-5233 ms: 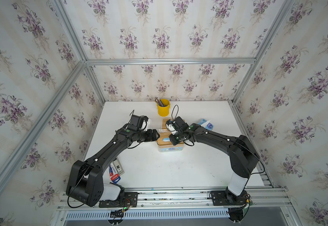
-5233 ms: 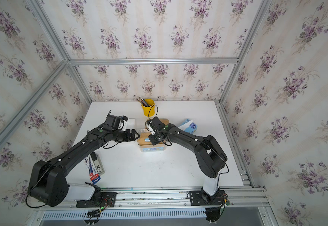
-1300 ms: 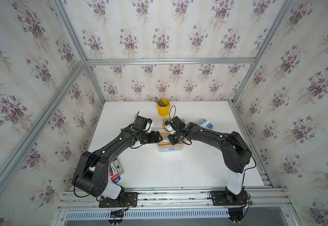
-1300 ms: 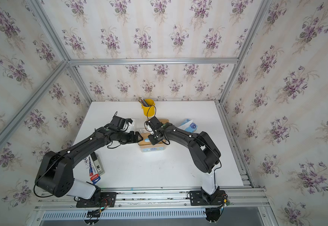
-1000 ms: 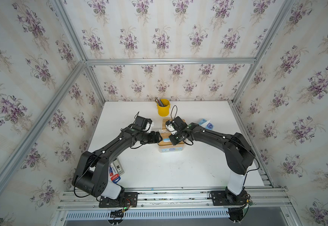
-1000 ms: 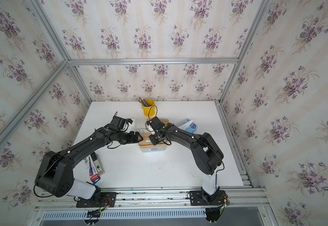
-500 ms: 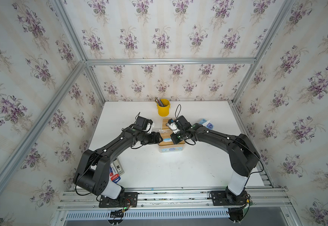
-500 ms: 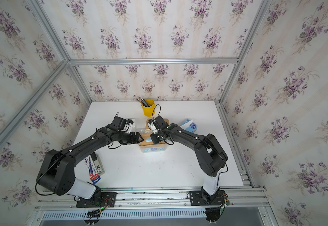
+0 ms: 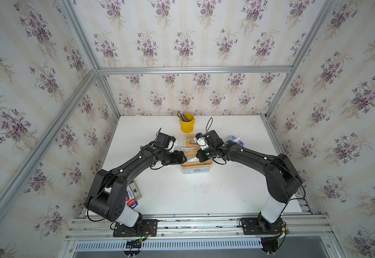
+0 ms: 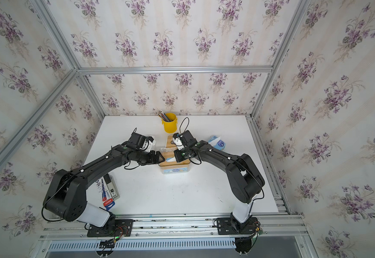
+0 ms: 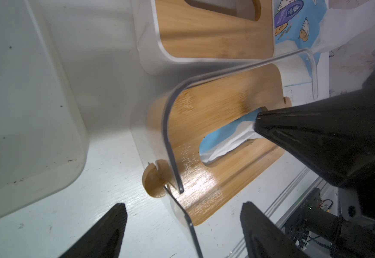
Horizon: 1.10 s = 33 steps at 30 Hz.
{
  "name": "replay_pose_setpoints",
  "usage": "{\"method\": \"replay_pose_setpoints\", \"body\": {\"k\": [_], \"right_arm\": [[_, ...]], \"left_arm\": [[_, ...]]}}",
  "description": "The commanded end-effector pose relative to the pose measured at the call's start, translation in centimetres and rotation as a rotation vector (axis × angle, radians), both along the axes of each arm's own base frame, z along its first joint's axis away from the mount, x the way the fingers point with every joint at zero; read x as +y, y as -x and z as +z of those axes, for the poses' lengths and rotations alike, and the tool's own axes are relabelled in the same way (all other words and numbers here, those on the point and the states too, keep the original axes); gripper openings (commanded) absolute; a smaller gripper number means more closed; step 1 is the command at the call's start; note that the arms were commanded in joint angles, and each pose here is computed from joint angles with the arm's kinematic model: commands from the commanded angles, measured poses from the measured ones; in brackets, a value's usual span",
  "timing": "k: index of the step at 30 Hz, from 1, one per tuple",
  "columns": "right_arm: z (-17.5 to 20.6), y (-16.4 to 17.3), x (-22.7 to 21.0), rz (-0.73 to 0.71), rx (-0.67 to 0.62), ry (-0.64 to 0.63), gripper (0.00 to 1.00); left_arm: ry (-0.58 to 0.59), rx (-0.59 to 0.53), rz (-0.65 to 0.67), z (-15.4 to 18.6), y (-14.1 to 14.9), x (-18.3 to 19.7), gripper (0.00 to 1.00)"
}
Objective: Put the tissue paper into the tissue box
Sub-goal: Pull the paper towel from the tissue box.
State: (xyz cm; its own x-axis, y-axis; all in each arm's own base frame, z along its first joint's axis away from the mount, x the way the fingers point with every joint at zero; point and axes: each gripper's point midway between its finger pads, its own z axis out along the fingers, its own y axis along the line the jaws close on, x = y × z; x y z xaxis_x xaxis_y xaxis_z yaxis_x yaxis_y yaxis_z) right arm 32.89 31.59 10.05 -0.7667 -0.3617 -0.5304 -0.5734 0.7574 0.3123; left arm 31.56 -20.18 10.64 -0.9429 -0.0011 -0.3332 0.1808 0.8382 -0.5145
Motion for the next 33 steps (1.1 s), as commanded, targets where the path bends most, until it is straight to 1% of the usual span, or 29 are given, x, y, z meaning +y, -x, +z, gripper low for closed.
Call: {"method": "replay_pose_setpoints", "body": {"k": [1,5,7,12,15,18,21,25,33], "right_arm": [[0.6,-0.5,0.5,-0.017,0.002,-0.037,0.0],[0.5,-1.0,0.5,-0.037,0.008,-0.025,0.0],[0.6,-1.0,0.5,-0.025,0.005,-0.019,0.0],[1.4,-0.4,0.1,0.037,-0.023,0.01,0.22],[1.4,0.4,-0.6,0.078,-0.031,0.05,0.3],[1.1,0.7,-1.4,0.106,-0.042,0.101,0.35],[0.4,0.7,-2.0,0.127,-0.053,0.15,0.38],[-0.2,0.0,-2.4,0.125,-0.079,0.216,0.39],[-1.2,0.0,-1.7,0.146,-0.077,0.245,0.38]], "left_arm": [[0.004,-0.015,-0.017,0.3,-0.2,-0.2,0.84],[0.002,-0.018,-0.018,0.4,-0.2,-0.3,0.84],[0.002,-0.019,-0.02,0.4,-0.2,-0.3,0.84],[0.002,-0.017,-0.021,0.4,-0.1,-0.3,0.84],[0.002,-0.022,-0.021,0.5,-0.1,-0.3,0.84],[0.005,-0.024,-0.022,0.7,-0.2,-0.4,0.84],[0.004,-0.025,-0.022,0.8,-0.3,-0.4,0.84],[0.003,-0.026,-0.023,0.9,-0.4,-0.4,0.84],[0.001,-0.016,-0.023,0.5,-0.4,-0.5,0.84]]}}
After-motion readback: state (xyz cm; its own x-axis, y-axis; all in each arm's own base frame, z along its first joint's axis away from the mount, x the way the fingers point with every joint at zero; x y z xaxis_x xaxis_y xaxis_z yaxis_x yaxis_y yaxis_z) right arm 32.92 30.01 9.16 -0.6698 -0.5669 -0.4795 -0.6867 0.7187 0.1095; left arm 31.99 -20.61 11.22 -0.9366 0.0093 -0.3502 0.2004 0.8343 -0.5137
